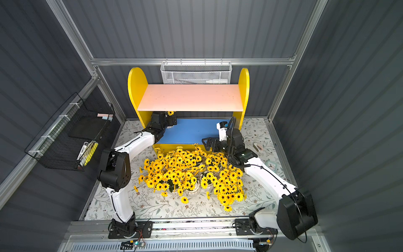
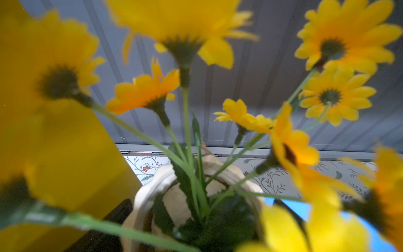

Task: Take the sunflower pots off the shelves
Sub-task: Pick up the sunflower pot from the shelf.

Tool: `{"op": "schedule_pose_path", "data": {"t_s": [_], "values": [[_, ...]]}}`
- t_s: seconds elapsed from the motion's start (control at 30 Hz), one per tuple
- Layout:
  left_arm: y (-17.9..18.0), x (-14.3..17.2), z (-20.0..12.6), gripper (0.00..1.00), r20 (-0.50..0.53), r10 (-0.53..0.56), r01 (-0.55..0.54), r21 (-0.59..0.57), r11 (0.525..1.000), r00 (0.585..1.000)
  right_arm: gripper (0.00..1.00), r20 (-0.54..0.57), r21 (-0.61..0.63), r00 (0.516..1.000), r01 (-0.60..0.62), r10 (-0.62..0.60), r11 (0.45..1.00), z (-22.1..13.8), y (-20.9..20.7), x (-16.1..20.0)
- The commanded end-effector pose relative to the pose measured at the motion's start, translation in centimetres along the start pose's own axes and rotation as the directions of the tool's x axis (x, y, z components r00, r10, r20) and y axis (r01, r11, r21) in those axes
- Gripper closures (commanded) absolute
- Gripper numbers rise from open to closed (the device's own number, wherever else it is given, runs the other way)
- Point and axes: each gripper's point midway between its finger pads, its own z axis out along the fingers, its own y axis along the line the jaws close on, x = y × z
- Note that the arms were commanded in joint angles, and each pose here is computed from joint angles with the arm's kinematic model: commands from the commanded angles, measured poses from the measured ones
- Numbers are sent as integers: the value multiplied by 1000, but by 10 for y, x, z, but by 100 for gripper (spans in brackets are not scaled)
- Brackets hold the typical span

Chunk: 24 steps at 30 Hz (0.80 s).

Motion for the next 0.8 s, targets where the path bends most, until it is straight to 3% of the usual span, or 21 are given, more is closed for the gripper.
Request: {"op": "schedule_pose_path", "data": {"t_s": [0.0, 0.77], "values": [[-2, -12, 3, 1, 34, 7, -7, 21, 1000, 999, 1, 13, -18, 1000, 11, -11, 1000, 1, 2, -4], [-5, -3, 15, 1, 24, 26, -27, 47, 999, 999, 1, 27, -25, 999, 35, -34, 999, -3, 5, -10]]}}
